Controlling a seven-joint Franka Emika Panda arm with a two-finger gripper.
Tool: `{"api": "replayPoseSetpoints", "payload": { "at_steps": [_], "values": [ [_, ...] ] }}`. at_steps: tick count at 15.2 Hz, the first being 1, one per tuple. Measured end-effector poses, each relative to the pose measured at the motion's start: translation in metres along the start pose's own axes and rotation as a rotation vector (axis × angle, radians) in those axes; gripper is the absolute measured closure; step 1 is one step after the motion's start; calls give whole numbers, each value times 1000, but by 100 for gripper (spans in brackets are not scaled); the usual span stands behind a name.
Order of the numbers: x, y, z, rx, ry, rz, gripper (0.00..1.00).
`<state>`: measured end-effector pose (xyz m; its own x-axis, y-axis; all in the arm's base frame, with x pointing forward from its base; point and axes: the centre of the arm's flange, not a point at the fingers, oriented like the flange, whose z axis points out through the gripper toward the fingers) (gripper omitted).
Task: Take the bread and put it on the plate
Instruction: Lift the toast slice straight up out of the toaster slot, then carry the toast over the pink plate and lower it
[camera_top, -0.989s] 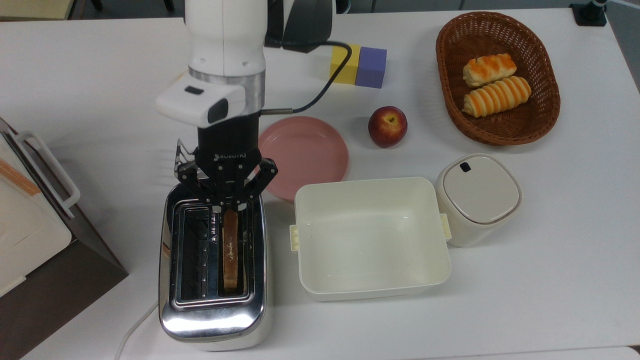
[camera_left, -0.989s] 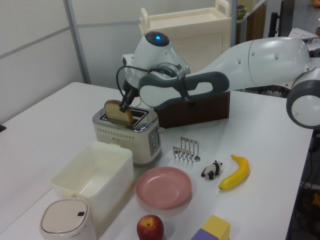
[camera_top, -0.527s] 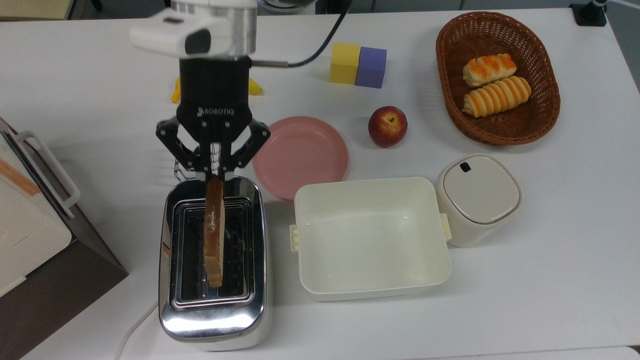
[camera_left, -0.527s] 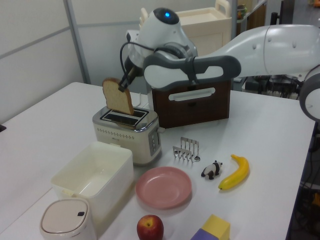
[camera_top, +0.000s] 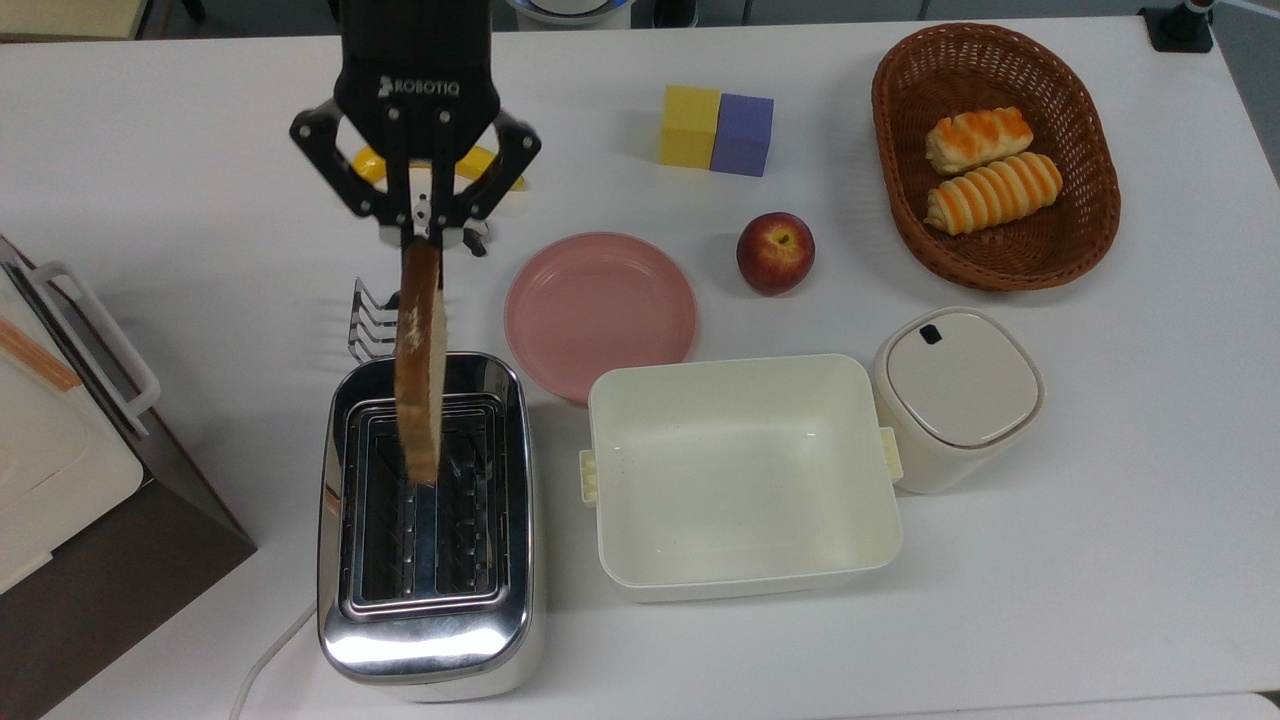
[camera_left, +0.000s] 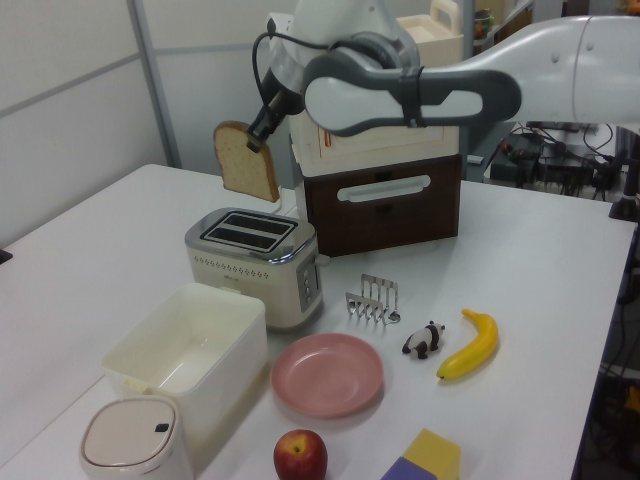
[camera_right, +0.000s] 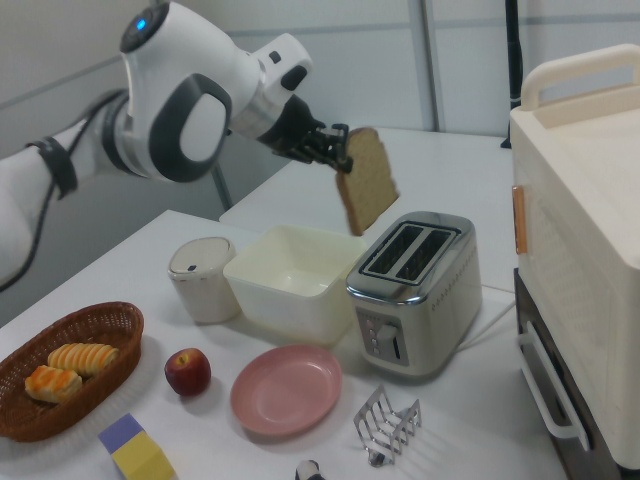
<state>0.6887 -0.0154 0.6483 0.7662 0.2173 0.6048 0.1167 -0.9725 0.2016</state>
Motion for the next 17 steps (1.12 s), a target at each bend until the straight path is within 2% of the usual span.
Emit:
{"api": "replayPoseSetpoints", "payload": {
  "at_steps": [3, 5, 8, 12, 17],
  "values": [
    [-10, -19, -35, 63, -145, -5, 90],
    [-14, -27, -55, 101, -188, -1, 90],
    [-27, -31, -78, 131, -274, 1, 90],
    [-54, -67, -38, 162, -392, -65, 90],
    [-78, -95, 11, 132, -496, -147, 90]
  ]
}}
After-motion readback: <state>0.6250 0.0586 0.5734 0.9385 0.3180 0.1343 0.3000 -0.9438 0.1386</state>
